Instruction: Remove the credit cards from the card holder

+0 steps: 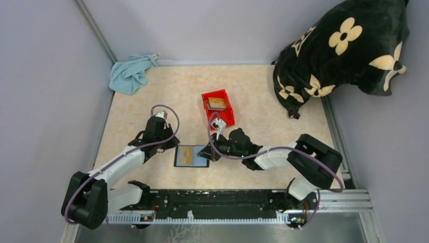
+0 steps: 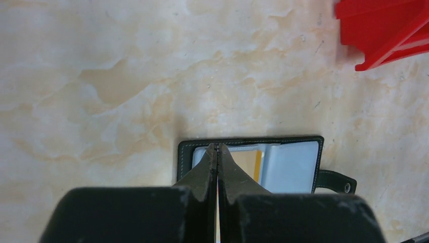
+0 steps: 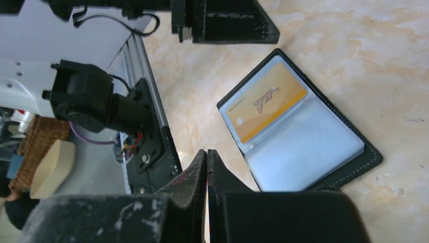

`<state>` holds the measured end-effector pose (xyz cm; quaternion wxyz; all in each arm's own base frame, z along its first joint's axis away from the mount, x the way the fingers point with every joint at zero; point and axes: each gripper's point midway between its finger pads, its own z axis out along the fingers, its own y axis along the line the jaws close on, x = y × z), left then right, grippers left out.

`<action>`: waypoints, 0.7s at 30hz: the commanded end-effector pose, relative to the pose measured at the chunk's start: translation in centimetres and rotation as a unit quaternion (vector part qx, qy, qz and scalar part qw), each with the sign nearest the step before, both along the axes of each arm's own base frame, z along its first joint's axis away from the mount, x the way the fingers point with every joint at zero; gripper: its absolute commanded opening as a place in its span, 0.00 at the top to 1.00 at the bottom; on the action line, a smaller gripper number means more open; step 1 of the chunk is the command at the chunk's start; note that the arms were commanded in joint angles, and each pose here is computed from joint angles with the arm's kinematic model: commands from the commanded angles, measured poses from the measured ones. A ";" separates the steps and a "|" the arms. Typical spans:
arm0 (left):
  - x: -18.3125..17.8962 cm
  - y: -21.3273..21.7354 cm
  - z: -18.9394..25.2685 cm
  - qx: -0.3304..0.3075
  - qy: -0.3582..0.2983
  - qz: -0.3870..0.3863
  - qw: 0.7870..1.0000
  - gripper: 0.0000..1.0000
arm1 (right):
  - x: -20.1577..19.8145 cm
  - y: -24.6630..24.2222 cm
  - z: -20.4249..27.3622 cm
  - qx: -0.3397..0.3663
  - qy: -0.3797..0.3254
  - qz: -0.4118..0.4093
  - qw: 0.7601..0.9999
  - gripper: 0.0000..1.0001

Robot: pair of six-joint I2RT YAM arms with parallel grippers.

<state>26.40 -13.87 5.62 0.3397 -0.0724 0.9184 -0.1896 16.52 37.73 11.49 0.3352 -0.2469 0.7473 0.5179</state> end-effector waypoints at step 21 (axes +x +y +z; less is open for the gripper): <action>-7.8 1.0 -5.6 -0.068 0.083 0.029 0.994 1.00 | 3.5 3.9 -5.3 -0.043 0.079 -0.094 0.992 0.62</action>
